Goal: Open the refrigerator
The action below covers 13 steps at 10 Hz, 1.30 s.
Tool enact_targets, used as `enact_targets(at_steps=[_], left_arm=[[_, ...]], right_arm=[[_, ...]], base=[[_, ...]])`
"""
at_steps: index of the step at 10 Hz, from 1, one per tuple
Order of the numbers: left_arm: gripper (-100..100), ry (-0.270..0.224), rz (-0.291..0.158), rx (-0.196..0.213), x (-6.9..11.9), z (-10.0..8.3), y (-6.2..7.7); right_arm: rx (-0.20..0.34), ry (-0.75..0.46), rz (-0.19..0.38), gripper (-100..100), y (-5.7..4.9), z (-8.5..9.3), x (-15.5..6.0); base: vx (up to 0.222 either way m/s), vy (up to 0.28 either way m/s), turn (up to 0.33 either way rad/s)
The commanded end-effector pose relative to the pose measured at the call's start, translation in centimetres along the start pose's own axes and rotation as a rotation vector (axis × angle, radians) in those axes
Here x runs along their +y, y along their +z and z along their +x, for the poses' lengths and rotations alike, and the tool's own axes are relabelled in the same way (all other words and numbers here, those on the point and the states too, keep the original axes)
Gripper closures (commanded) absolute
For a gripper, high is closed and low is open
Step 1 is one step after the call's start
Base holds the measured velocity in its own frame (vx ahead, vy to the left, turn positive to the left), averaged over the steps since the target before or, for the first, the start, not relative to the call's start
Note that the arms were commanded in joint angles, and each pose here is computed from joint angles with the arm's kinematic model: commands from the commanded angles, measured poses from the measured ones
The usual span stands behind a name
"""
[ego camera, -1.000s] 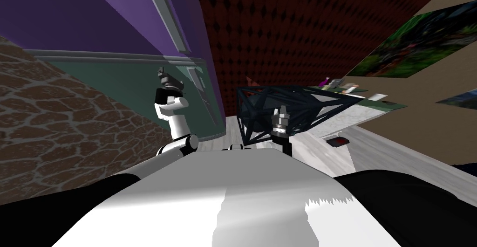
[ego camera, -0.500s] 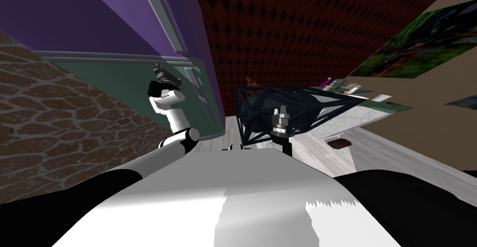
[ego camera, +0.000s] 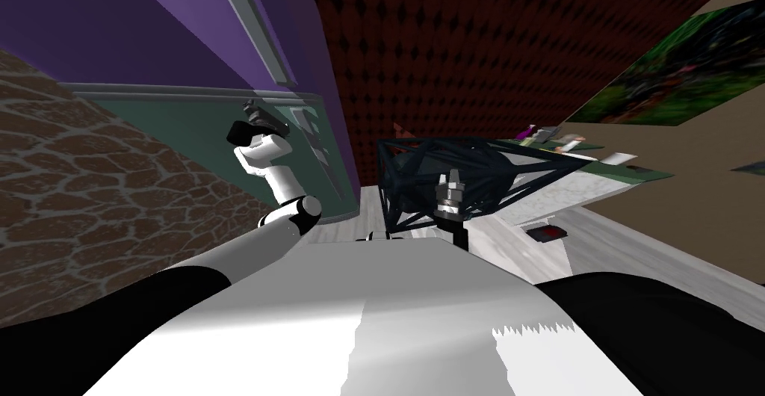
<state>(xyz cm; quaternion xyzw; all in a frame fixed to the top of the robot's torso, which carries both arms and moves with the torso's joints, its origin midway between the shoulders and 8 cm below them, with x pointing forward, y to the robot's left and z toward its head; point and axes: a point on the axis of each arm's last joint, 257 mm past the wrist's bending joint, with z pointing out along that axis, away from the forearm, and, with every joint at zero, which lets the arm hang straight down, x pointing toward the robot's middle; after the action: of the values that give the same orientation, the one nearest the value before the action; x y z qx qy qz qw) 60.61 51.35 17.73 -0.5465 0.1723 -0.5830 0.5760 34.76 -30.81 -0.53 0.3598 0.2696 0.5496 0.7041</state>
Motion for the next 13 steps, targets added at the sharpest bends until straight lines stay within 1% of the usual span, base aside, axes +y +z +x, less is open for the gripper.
enact_targets(at_steps=[1,2,3,5,6,8,10,13], left_arm=[[-100,-0.038,-0.044,-0.024,0.2,0.1,1.1],[-100,-0.056,-0.081,-0.044,1.1,-0.4,1.5],[-100,-0.064,-0.072,-0.034,0.4,0.3,1.7],[-100,-0.104,-0.144,-0.058,2.0,0.3,2.4],[-100,-0.11,-0.137,-0.051,1.5,0.8,2.6],[-100,-0.149,-0.201,-0.059,2.8,1.6,3.1],[-100,-0.181,-0.255,-0.06,3.7,2.5,3.5],[-100,-0.216,-0.315,-0.054,4.4,3.8,3.8]], right_arm=[[0.0,0.0,0.0,0,0.0,0.0,0.0],[0.0,0.0,0.0,0,0.0,0.0,0.0],[0.0,0.0,0.0,0,0.0,0.0,0.0],[0.0,0.0,0.0,0,0.0,0.0,0.0],[0.0,0.0,0.0,0,0.0,0.0,0.0],[0.0,0.0,0.0,0,0.0,0.0,0.0],[0.0,0.0,0.0,0,0.0,0.0,0.0],[0.0,0.0,0.0,0,0.0,0.0,0.0]], base=[[0.002,-0.078,0.036],[0.003,-0.098,0.074],[-0.002,-0.081,0.029],[-0.004,-0.093,0.056],[-0.01,-0.088,0.022],[-0.007,-0.073,0.065],[-0.011,-0.09,0.078],[-0.012,-0.087,0.065]])
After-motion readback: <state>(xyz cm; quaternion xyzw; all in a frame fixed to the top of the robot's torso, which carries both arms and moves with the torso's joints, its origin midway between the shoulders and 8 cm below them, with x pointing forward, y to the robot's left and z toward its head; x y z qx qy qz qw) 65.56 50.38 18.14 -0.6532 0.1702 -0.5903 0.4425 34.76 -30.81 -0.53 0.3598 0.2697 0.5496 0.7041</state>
